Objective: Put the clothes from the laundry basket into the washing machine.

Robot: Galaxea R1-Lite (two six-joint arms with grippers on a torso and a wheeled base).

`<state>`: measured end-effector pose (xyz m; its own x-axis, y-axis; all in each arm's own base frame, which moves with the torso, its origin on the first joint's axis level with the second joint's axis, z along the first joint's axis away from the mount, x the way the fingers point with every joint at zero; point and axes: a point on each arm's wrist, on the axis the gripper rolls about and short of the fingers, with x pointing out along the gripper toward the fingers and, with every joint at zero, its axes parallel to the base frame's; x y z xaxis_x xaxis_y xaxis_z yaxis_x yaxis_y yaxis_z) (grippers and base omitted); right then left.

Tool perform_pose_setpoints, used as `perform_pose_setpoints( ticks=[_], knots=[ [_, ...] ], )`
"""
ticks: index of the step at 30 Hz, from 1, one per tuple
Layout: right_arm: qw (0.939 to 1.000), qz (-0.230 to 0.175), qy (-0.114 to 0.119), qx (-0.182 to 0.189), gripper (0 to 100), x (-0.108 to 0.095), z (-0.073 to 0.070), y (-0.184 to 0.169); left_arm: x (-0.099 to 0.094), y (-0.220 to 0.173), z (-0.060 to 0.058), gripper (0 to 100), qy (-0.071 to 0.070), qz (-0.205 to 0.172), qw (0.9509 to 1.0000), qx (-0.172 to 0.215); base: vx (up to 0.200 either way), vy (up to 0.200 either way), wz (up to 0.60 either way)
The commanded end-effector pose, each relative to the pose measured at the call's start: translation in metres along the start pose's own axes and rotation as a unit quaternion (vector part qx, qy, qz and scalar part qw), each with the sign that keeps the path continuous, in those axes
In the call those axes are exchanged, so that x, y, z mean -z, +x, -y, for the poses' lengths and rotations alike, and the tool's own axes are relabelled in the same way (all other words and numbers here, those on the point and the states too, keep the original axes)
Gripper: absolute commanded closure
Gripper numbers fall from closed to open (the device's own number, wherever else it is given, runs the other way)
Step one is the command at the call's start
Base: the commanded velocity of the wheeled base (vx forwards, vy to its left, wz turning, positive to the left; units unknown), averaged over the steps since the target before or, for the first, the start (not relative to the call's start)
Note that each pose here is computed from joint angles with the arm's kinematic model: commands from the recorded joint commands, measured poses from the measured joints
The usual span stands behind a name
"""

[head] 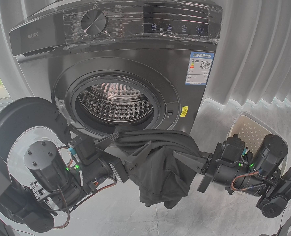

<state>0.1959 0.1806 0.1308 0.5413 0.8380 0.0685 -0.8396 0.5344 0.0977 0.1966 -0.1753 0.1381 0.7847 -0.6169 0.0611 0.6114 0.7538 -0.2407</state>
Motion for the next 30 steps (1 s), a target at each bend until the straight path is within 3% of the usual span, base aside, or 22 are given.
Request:
perform_pose_setpoints(
  ticks=[1,4,5,6,11,14,17,19,23,30],
  knots=[
    [0.9998,-0.013,0.004,0.015,100,0.007,0.009,0.001,-0.011,0.002,0.005,0,-0.006,0.022,0.9996,0.015,0.000,0.000,0.00],
    [0.9997,-0.016,0.005,0.016,100,0.009,0.009,0.002,-0.016,0.005,0.006,0,-0.009,0.034,0.9992,0.018,0.000,0.000,0.00],
    [0.9996,-0.024,0.007,0.011,100,0.013,0.007,0.003,-0.031,0.012,0.010,0,-0.027,0.073,0.9966,0.025,0.000,0.000,0.00],
    [0.9996,-0.027,0.008,0.011,100,0.015,0.007,0.003,-0.036,0.011,0.011,0,-0.031,0.082,0.9958,0.027,0.000,0.000,0.00],
    [0.9995,-0.029,0.008,0.011,100,0.016,0.007,0.004,-0.027,0.002,0.009,0,-0.030,0.060,0.9974,0.026,0.000,0.000,0.00],
    [0.9995,-0.028,0.009,0.011,100,0.016,0.007,0.004,-0.009,-0.008,0.006,0,-0.017,0.014,0.9993,0.030,0.000,0.000,0.00],
    [0.9995,-0.028,0.009,0.011,100,0.016,0.007,0.004,-0.005,-0.012,0.003,0,-0.007,0.002,0.9994,0.034,0.000,0.000,0.00],
    [0.9996,-0.026,0.008,0.010,100,0.015,0.007,0.004,0.002,-0.022,0.001,0,0.016,-0.021,0.9988,0.042,0.000,0.000,0.00],
    [0.9997,-0.023,0.008,0.007,100,0.013,0.006,0.004,0.011,-0.031,-0.002,0,0.048,-0.044,0.9961,0.060,0.000,0.000,0.00],
    [0.9997,-0.023,0.010,-0.007,100,0.012,-0.002,0.003,0.020,-0.042,-0.005,0,0.069,-0.072,0.9909,0.091,0.000,0.000,0.00]
  ],
)
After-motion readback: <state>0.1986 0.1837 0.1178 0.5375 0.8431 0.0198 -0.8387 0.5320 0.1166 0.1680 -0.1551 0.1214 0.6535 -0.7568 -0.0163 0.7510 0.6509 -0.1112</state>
